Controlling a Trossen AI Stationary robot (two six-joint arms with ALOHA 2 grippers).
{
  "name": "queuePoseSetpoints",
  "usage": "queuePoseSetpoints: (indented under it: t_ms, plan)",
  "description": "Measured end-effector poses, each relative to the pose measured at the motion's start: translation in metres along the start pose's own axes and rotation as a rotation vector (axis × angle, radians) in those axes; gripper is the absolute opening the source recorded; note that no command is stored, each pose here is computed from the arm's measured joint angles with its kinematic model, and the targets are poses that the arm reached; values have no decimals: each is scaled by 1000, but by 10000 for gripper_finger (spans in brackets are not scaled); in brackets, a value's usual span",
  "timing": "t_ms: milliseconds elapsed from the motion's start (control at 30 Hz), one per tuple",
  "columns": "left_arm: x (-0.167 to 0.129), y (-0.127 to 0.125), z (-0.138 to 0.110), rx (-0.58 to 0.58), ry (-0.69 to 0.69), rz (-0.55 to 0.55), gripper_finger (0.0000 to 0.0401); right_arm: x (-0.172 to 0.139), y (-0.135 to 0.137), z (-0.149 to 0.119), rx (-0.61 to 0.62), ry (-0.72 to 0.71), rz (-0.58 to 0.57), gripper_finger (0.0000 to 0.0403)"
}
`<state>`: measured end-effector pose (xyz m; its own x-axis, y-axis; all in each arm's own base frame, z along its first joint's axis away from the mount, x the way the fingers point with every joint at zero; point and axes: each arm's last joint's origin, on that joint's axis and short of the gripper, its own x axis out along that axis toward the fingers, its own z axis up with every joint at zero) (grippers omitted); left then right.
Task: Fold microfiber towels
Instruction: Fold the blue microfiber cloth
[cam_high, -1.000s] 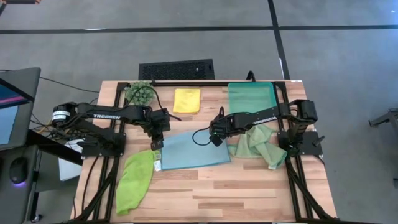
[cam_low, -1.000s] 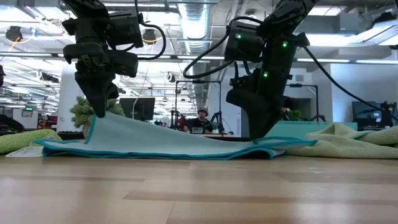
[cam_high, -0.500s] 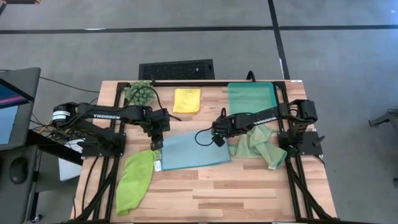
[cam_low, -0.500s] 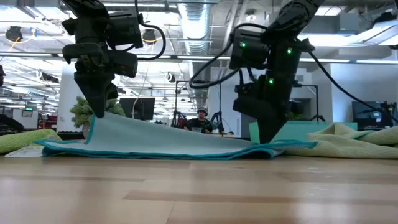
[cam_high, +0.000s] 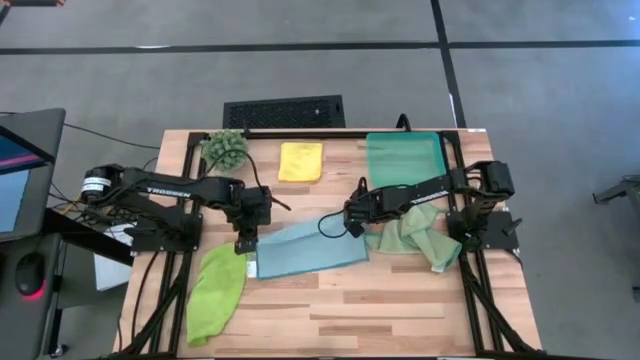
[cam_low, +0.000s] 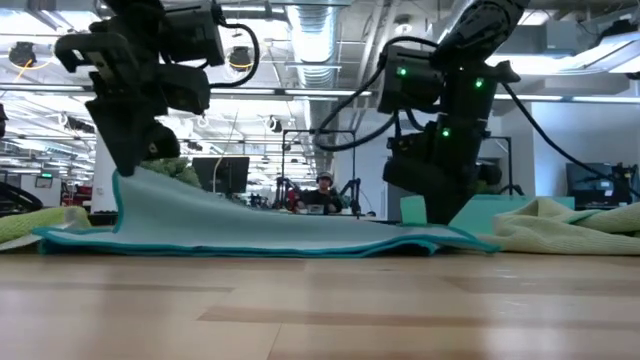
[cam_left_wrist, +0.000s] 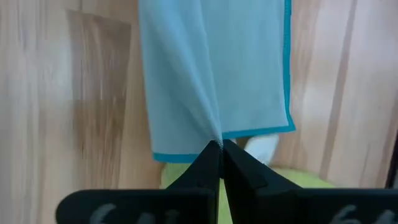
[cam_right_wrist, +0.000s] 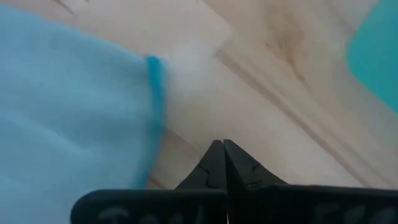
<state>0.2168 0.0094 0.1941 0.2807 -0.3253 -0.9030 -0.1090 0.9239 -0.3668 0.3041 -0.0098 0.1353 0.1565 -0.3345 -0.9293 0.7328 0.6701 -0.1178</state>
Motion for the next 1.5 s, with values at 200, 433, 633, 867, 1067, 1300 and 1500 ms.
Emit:
queuePoseSetpoints:
  t_ms: [200,433,633,867,1067,1300,1500]
  plan:
    - [-17,-6,-1,-5,-60,25,0,-8,0,4,19,-43,22,7]
    - [-20,-6,0,-13,-83,43,0,-25,1,20,73,-163,151,73]
    - [-20,-6,1,-13,-97,42,0,2,8,27,32,-126,210,146]
    - [-20,-6,2,-14,-98,42,0,14,12,26,-4,-126,198,184]
    - [-20,-6,2,-14,-99,42,0,15,8,29,-4,-129,184,141]
    - [-20,-6,1,-14,-97,43,0,16,6,29,-18,-123,176,77]
    - [-20,-6,1,-15,-98,43,0,16,6,29,-30,-122,174,33]
